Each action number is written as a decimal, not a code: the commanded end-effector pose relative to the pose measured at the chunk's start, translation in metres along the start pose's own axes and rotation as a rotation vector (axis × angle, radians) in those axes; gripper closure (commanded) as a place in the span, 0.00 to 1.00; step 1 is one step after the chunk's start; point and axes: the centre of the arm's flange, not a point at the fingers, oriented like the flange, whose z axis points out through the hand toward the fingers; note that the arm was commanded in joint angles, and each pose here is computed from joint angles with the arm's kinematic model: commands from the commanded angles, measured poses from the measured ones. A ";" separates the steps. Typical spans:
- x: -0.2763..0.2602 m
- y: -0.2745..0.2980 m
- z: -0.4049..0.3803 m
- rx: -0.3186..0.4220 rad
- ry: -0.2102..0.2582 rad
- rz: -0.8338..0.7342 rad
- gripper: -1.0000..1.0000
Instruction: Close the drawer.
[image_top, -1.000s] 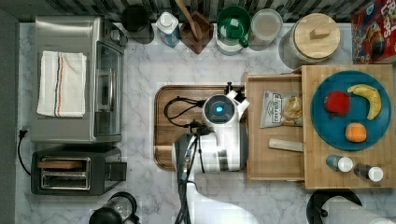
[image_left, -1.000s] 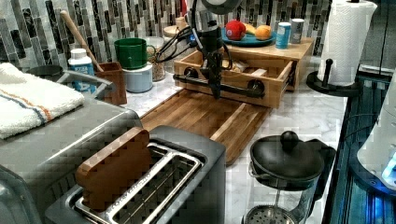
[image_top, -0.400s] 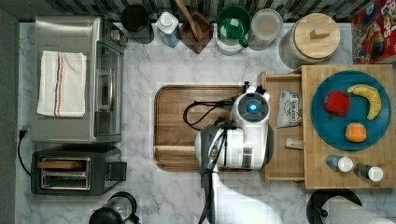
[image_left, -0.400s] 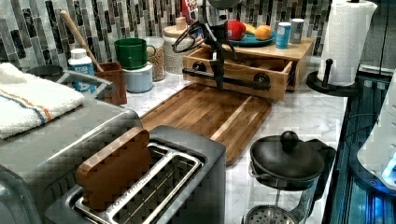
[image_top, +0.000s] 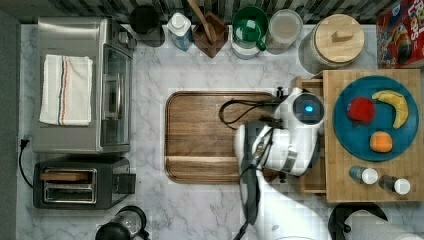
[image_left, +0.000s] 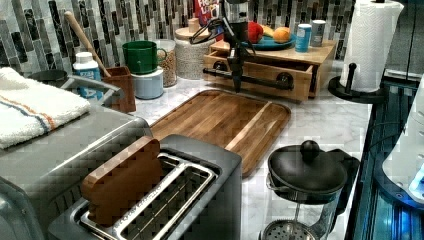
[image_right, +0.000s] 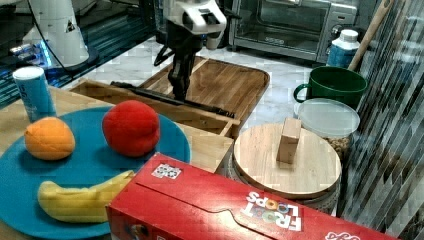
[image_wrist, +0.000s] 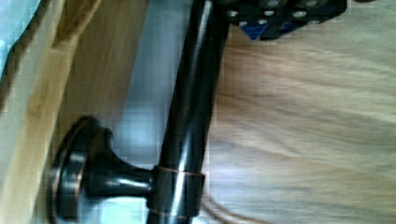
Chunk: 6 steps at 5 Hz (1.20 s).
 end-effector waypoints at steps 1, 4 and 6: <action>-0.039 0.173 -0.081 -0.259 0.148 0.170 1.00; -0.046 0.167 -0.085 -0.242 0.146 0.168 1.00; -0.046 0.167 -0.085 -0.242 0.146 0.168 1.00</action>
